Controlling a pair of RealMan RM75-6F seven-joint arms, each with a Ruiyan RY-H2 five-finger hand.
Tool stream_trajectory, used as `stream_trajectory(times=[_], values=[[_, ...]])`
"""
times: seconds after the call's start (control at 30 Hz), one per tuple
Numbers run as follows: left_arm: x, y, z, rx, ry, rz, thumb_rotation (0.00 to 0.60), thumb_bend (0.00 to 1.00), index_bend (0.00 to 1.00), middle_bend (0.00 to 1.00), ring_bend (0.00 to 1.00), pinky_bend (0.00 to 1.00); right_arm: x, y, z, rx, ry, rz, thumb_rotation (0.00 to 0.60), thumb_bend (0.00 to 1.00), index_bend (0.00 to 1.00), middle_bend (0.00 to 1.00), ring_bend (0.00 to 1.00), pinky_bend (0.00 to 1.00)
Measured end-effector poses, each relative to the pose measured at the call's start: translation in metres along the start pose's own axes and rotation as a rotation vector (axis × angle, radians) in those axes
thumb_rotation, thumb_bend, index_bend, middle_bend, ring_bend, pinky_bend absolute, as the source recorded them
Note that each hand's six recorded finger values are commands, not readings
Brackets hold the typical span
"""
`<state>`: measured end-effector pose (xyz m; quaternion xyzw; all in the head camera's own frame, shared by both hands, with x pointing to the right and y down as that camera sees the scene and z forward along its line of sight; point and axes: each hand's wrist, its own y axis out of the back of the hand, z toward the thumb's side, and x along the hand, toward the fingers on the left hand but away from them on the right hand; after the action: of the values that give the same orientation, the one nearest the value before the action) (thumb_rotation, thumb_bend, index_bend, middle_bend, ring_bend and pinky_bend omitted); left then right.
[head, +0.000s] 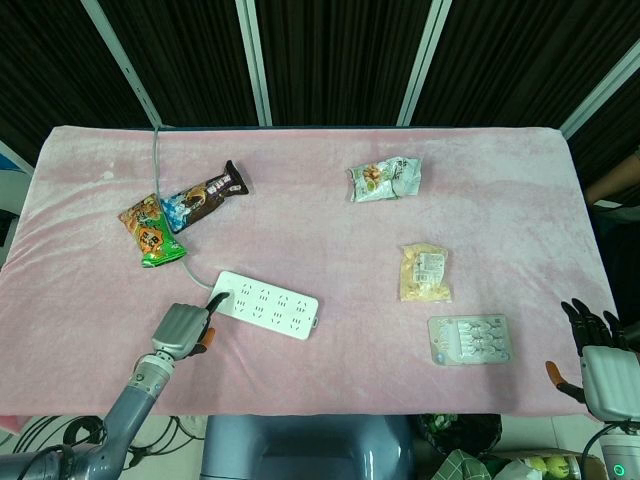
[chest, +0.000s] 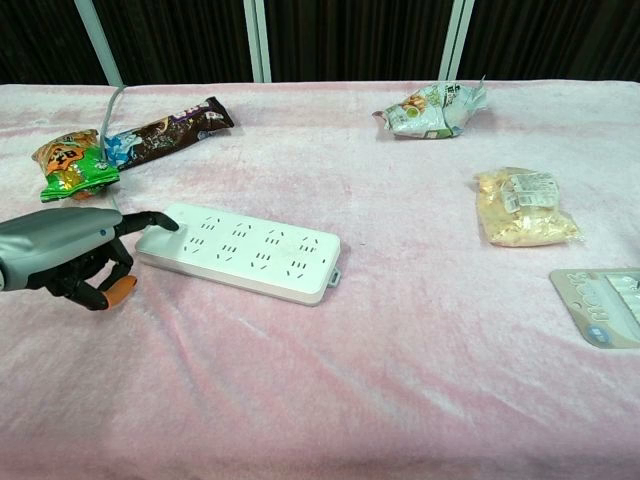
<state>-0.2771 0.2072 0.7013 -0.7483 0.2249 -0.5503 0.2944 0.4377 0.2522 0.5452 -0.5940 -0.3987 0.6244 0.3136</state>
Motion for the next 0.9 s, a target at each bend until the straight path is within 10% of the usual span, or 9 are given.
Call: stream_trajectory(times=[0.27,0.43,0.5,0.7,0.9], values=[[-0.008,0.034,0.008,-0.021,-0.020,0.120,0.600,0.50,0.11,0.66,0.72,0.79,0.000,0.000,0.000,0.002,0.001,-0.001,0.600,0.23,0.09,0.05,0.14,0.06],[-0.035,0.066,0.008,-0.008,-0.033,0.255,0.600,0.21,0.11,0.23,0.11,0.21,0.000,0.001,0.000,0.000,-0.001,-0.001,0.600,0.23,0.09,0.05,0.14,0.06],[-0.048,0.078,0.004,0.005,-0.030,0.309,0.600,0.15,0.11,0.14,0.01,0.10,0.000,0.000,0.000,0.000,0.000,-0.001,0.600,0.23,0.09,0.05,0.14,0.06],[-0.106,0.113,-0.030,0.026,0.034,0.449,0.600,0.09,0.11,0.07,0.00,0.06,0.001,0.000,0.001,0.002,0.005,0.002,0.600,0.23,0.09,0.05,0.14,0.06],[-0.149,0.113,-0.088,0.038,0.196,0.381,0.600,0.08,0.10,0.06,0.00,0.04,0.002,-0.001,0.003,0.006,0.012,0.001,0.600,0.23,0.09,0.05,0.14,0.06]])
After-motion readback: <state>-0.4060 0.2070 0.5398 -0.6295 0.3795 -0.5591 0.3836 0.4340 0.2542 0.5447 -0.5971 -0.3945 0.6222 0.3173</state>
